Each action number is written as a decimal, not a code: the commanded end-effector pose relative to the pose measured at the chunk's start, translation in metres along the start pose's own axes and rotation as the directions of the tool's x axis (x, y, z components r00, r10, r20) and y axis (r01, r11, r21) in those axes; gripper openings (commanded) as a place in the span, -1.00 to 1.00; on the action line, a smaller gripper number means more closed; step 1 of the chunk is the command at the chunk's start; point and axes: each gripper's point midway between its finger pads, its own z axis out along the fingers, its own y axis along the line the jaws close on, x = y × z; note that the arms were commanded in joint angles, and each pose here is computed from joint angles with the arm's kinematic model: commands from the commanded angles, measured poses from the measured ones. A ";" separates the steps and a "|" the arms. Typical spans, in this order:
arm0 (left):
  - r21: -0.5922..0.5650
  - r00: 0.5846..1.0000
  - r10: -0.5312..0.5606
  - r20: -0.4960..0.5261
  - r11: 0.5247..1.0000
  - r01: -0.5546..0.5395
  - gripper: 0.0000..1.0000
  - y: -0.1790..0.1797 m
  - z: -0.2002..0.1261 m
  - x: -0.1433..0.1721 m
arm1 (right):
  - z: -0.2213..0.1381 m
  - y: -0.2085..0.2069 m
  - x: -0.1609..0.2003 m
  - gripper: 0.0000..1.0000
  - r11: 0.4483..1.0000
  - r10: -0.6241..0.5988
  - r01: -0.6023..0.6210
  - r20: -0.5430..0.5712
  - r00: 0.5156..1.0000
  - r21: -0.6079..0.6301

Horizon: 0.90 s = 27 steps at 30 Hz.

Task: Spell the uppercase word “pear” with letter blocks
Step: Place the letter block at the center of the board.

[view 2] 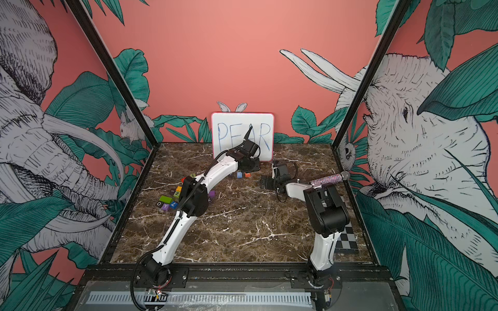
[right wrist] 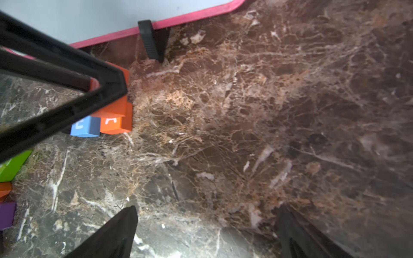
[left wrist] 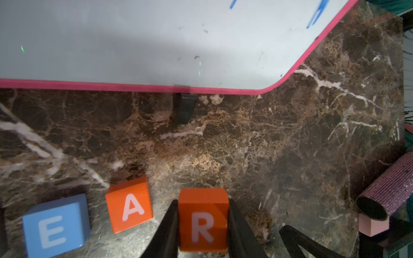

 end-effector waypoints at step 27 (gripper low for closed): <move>-0.027 0.999 0.031 0.028 0.999 -0.030 -1.00 -0.010 0.012 0.009 | -0.007 0.007 -0.018 0.98 0.999 0.021 -0.019 0.058 0.998 -0.038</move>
